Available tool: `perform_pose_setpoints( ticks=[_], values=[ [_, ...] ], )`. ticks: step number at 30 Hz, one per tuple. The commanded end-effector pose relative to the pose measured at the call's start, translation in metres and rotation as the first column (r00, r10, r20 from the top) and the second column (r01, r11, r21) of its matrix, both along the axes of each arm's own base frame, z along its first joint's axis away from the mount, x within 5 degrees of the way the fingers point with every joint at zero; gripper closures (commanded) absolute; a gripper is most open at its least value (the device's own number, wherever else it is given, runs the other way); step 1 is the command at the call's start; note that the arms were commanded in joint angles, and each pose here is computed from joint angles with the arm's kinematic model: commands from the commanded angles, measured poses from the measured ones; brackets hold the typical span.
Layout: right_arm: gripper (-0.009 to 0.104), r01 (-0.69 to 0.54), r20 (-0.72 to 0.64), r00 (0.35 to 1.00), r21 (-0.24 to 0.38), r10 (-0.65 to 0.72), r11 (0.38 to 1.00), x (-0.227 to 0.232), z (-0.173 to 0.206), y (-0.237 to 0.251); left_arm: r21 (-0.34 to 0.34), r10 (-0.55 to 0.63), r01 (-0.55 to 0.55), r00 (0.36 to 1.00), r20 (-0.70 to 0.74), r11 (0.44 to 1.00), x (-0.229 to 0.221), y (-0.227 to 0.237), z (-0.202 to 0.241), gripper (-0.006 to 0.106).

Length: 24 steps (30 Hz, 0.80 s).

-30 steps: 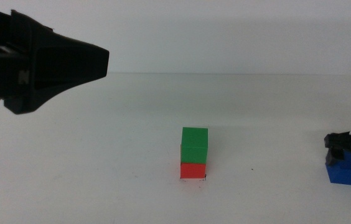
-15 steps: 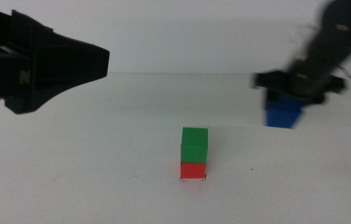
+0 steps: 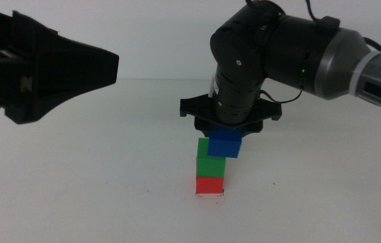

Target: Stack red cubes first, then green, then blue cubes in a specific spot.

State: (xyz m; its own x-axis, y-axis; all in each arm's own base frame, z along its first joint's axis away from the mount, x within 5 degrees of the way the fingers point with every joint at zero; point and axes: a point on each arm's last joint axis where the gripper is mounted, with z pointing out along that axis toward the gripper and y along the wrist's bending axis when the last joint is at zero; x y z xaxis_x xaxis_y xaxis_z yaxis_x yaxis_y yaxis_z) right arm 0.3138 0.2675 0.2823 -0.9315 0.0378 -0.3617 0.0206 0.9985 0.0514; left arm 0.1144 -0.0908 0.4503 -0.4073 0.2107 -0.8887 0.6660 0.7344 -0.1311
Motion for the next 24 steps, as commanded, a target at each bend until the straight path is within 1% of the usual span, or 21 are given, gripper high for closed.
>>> perform_pose_setpoints(
  ticks=[1,2,7,13,19,20,22,24],
  values=[
    [0.094,0.011,0.034,0.999,0.014,-0.011,1.000,0.002,0.004,0.002,-0.011,0.006,-0.006,1.000,0.005,1.000,0.001,0.000,0.000,0.007],
    [0.094,0.015,0.038,0.999,0.029,-0.016,0.999,0.003,0.004,0.003,-0.011,0.006,-0.006,1.000,0.005,1.000,0.001,0.000,0.000,0.007],
    [0.094,0.019,0.039,0.999,0.044,-0.021,0.999,0.007,0.005,0.008,-0.011,0.006,-0.006,1.000,0.005,1.000,0.001,0.000,0.000,0.007],
    [0.094,0.015,0.016,1.000,0.039,-0.016,0.999,0.012,-0.009,0.014,-0.011,0.006,-0.006,1.000,0.005,1.000,0.001,0.000,0.000,0.007],
    [0.092,0.002,0.000,1.000,0.017,-0.002,1.000,0.014,-0.019,0.016,-0.011,0.006,-0.006,1.000,0.005,1.000,0.001,0.000,0.000,0.007],
    [0.089,0.002,-0.002,1.000,0.015,-0.002,1.000,0.014,-0.020,0.017,-0.011,0.006,-0.006,1.000,0.005,1.000,0.001,0.000,0.000,0.007],
    [0.077,0.002,-0.001,1.000,0.014,-0.002,1.000,0.014,-0.020,0.016,-0.011,0.006,-0.006,1.000,0.005,1.000,0.001,0.000,0.000,0.007],
    [0.061,-0.011,0.003,1.000,0.012,0.011,1.000,0.015,-0.020,0.017,-0.011,0.006,-0.006,1.000,0.005,1.000,0.001,0.000,0.000,0.007]
  ],
)
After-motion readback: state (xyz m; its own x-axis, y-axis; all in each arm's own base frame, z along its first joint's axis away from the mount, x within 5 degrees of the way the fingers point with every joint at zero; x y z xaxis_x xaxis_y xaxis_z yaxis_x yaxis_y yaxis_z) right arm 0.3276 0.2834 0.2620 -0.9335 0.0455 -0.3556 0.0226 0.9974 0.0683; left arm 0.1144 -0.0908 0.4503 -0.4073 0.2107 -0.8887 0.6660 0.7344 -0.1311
